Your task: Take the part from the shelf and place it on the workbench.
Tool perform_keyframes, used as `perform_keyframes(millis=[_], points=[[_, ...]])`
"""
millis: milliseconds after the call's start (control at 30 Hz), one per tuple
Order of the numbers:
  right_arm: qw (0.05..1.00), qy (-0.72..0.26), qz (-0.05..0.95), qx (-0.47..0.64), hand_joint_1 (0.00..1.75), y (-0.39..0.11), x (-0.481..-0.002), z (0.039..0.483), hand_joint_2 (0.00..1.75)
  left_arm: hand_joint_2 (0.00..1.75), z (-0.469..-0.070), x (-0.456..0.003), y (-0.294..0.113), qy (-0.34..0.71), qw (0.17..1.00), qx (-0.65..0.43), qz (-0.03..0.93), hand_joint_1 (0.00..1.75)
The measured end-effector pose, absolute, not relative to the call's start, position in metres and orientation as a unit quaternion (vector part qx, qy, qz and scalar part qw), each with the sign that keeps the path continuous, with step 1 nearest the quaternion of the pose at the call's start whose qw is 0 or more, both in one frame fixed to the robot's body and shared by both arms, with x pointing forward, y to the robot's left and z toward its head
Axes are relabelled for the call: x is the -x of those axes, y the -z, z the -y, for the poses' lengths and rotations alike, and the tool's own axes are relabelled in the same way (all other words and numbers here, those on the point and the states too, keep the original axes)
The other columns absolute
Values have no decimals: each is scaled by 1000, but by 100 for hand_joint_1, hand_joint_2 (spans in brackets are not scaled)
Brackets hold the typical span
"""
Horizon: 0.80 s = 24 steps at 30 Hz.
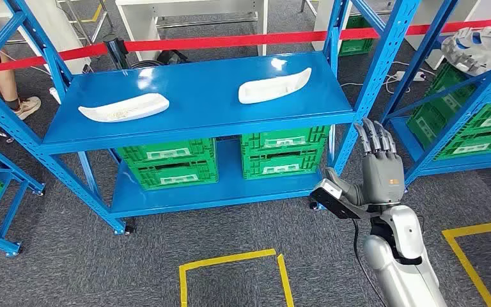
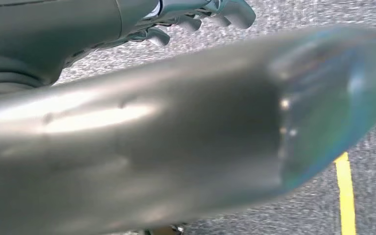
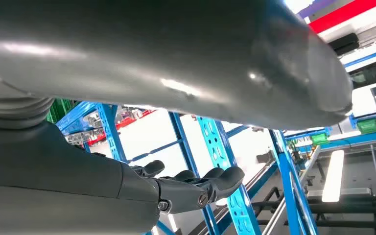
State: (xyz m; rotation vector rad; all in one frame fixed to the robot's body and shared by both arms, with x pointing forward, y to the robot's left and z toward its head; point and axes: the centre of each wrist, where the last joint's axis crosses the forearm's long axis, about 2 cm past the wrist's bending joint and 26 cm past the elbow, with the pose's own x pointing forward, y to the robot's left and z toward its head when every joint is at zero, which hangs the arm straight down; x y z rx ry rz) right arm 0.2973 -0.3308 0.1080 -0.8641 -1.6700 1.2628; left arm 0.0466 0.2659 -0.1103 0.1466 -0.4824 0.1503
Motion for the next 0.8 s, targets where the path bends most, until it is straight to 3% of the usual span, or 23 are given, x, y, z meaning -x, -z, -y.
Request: perform_keyframes(millis=[367, 500, 633, 767, 800], points=[[421, -510, 664, 348, 0, -113, -305, 330, 0, 0, -265, -49, 110, -77, 964, -104, 234, 0], [414, -528, 654, 350, 0, -109, -311, 327, 175, 0, -265, -48, 110, -83, 964, -112, 228, 0], [397, -548, 650, 346, 0, -106, -318, 317, 175, 0, -261, -48, 109, -84, 963, -110, 229, 0], [383, -560, 654, 335, 0, -106, -326, 305, 0, 0, -261, -49, 109, -88, 962, -112, 233, 0], [378, -562, 657, 331, 0, -107, -328, 302, 0, 0, -261, -50, 109, -89, 962, -113, 233, 0]])
